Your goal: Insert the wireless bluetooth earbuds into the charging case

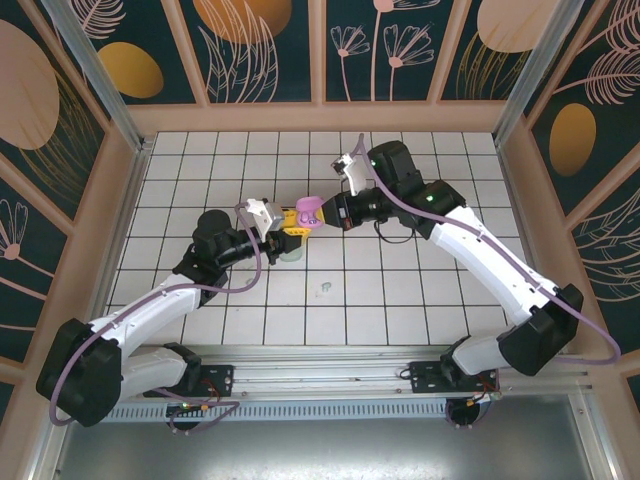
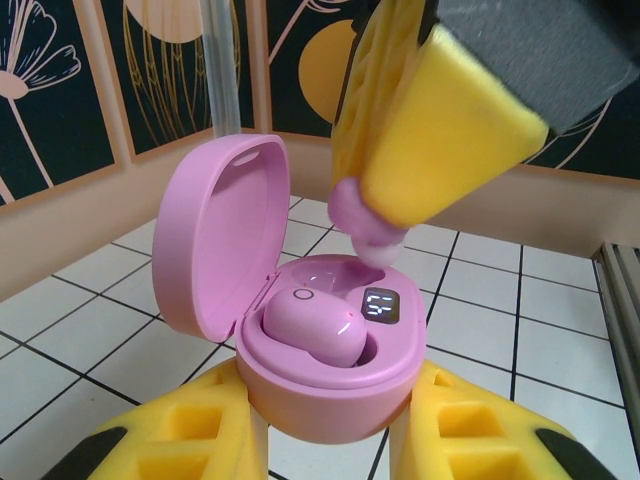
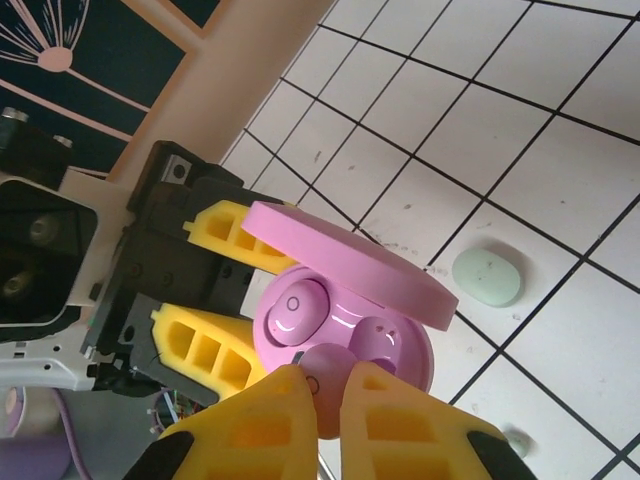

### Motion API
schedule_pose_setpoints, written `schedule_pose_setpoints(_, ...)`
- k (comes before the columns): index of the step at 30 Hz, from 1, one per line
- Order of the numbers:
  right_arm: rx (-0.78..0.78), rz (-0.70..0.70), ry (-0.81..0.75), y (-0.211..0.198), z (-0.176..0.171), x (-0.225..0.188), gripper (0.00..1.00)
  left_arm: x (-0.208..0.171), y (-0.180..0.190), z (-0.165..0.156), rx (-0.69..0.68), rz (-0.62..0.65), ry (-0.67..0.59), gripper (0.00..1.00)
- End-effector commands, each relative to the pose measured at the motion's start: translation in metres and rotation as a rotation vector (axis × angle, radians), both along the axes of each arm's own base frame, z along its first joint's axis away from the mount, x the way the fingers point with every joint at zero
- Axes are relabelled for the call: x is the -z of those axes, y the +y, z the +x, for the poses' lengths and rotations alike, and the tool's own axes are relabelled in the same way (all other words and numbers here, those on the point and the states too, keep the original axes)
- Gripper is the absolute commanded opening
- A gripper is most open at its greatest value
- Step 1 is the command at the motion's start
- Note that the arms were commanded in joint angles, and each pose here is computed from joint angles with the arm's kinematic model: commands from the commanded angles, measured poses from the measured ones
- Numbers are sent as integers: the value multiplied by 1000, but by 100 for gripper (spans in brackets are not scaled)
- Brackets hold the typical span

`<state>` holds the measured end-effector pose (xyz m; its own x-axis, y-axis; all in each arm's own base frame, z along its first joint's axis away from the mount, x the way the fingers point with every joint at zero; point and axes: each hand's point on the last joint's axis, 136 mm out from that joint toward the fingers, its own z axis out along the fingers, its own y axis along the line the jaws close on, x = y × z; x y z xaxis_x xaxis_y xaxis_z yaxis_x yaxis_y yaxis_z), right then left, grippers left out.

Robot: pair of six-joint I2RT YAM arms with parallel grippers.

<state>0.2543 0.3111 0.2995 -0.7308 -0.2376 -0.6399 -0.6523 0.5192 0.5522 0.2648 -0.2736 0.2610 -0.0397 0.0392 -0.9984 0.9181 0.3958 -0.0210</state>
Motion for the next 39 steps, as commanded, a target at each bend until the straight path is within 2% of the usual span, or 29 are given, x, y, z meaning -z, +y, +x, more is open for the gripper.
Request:
schedule_pose_setpoints(1, -16, -18, -20, 3, 0, -4, 9, -14, -4, -6, 37, -17, -57, 0)
schedule_pose_setpoints(10, -21, -49, -4, 5, 3, 8, 11, -15, -3, -8, 37, -17, -65, 0)
schedule_pose_setpoints(19, -18, -72, -3, 4, 3, 9, 24, -14, -4, -6, 39, -19, -61, 0)
schedule_pose_setpoints(31, 13, -71, -48, 3, 11, -9, 30, -13, -5, -5, 40, -22, -51, 0)
schedule_pose_setpoints(39, 95, -8, -132, -15, 23, -46, 32, -14, -5, -9, 57, -28, -54, 0)
